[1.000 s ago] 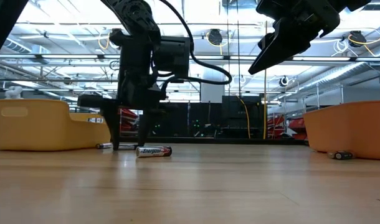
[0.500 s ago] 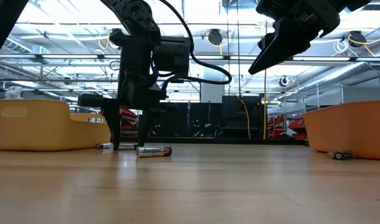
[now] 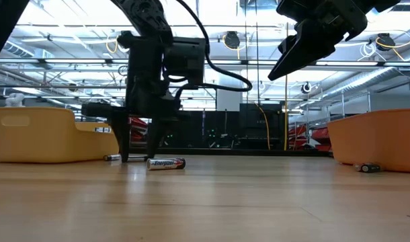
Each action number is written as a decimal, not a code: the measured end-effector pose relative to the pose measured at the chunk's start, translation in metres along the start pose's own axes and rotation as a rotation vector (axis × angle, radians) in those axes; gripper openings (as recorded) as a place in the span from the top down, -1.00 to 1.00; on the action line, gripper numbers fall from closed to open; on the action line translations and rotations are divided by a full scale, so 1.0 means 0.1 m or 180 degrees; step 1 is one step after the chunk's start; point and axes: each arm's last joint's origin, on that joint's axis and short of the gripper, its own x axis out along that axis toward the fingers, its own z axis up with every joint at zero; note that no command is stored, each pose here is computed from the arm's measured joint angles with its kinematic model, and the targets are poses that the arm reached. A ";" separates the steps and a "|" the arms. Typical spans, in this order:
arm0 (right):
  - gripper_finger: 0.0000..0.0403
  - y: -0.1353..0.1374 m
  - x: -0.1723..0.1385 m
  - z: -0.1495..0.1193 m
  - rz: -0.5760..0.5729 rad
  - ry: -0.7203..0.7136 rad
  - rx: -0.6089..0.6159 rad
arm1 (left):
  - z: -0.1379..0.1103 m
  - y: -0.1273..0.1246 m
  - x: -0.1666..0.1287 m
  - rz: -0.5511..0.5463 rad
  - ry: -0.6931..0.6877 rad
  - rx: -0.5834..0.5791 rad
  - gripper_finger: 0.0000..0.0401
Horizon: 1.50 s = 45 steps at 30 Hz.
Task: Sort batteries
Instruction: Put the silver battery into the yellow bin
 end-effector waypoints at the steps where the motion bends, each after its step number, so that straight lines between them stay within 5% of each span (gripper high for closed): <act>1: 0.21 0.00 0.00 0.00 0.0000 0.0001 -0.0012 | 0.00 0.00 -0.01 -0.0008 0.0018 -0.0091 0.03; 9: 0.21 0.00 0.00 0.00 0.0000 -0.0008 -0.0029 | 0.07 -0.12 -0.34 0.0068 0.0035 -0.0379 0.03; 18: 0.21 0.00 0.00 0.01 0.0001 -0.0024 -0.0041 | -0.19 -0.36 -0.76 -0.0339 0.0347 -0.2028 0.03; 22: 0.21 0.00 0.00 0.01 0.0001 -0.0024 -0.0040 | -0.30 -0.48 -0.76 -0.0515 0.0606 -0.2399 0.03; 30: 0.21 0.00 0.00 -0.01 -0.0002 0.0029 0.0067 | -0.46 -0.60 -0.59 -0.0026 0.1129 -0.2660 -0.03; 37: 0.21 0.05 -0.01 -0.03 0.0034 0.0074 0.0083 | -0.51 -0.65 -0.49 0.0071 0.1338 -0.2670 -0.90; 45: 0.21 0.06 -0.02 -0.03 0.0047 0.0066 0.0073 | -0.53 -0.65 -0.52 0.0181 0.1470 -0.2599 -0.82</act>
